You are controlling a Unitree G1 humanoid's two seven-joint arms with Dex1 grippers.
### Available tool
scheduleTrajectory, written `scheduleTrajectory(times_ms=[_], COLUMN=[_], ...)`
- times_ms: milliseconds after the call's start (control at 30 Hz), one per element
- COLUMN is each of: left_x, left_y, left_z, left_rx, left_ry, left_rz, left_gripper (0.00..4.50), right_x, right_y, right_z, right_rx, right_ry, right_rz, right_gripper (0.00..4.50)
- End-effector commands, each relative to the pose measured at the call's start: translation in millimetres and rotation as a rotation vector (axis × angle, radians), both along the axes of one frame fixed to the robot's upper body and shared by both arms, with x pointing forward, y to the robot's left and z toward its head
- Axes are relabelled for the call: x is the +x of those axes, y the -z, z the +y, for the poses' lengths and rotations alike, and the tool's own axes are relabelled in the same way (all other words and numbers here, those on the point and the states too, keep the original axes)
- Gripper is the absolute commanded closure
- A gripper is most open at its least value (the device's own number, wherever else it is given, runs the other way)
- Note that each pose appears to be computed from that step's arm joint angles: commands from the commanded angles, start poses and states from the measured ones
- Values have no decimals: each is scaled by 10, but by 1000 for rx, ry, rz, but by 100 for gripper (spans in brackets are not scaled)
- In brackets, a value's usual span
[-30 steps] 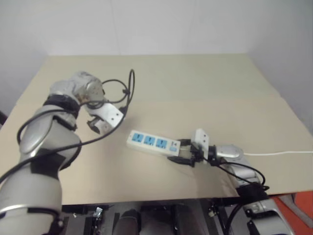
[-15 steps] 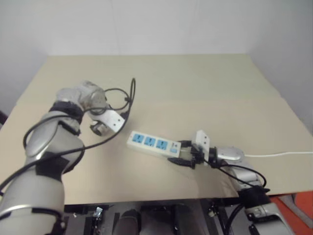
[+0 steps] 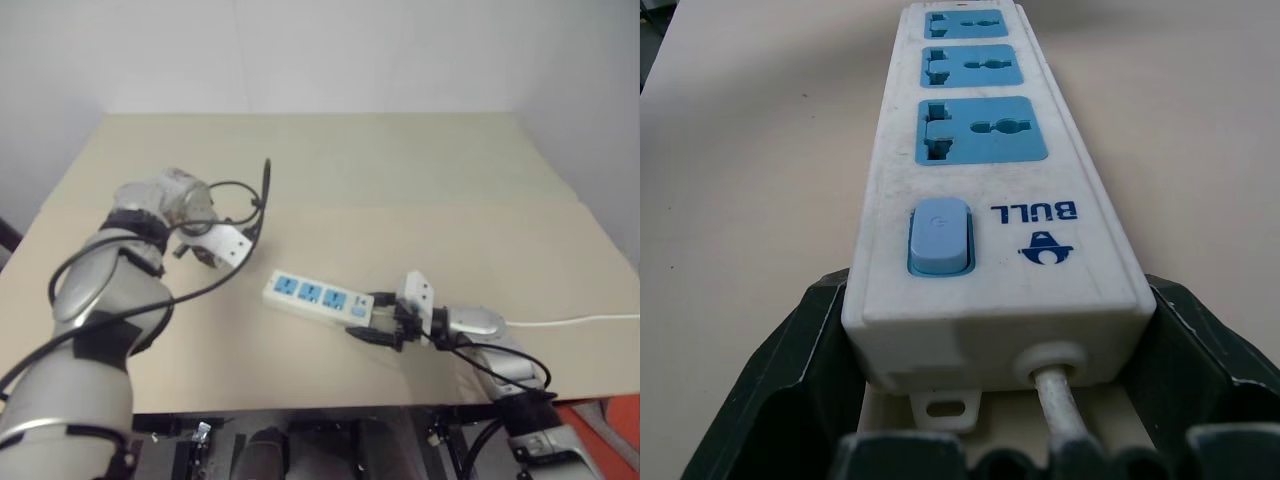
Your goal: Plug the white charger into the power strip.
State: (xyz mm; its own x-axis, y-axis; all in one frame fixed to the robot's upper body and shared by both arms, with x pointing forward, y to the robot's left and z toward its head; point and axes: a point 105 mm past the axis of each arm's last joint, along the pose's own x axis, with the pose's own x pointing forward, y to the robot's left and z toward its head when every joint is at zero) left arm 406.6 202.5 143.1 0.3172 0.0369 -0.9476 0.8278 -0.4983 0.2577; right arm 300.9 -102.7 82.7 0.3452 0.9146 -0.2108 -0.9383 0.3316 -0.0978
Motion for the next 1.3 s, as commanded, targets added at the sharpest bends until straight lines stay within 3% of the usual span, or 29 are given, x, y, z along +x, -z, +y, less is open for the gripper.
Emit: scheduleTrajectory(times_ms=[33, 300, 533, 633, 833, 1300], left_x=[7, -85, -206, -391, -748, -1040], left_y=[-144, -664, -1296, -1366, -1210, -1147], left_z=[-94, -375, -813, -940, -1057, -1067], left_rx=[-81, -481, -1128, -1313, -1383, -1482], left_ry=[14, 12, 87, 165, 209, 137], left_rz=[-10, 40, 113, 212, 380, 434], left_gripper=[349, 349, 349, 349, 349, 349], right_x=[19, 40, 119, 147, 128, 121], right_y=[-191, -177, -178, -184, -102, 240], right_z=[22, 15, 106, 152, 202, 152], right_rx=[42, 23, -1, -9, -38, -152], right_ry=[-8, -31, -106, -152, -255, -342], right_rz=[-58, -58, -72, -86, -100, -84], right_gripper=[106, 106, 106, 106, 106, 106])
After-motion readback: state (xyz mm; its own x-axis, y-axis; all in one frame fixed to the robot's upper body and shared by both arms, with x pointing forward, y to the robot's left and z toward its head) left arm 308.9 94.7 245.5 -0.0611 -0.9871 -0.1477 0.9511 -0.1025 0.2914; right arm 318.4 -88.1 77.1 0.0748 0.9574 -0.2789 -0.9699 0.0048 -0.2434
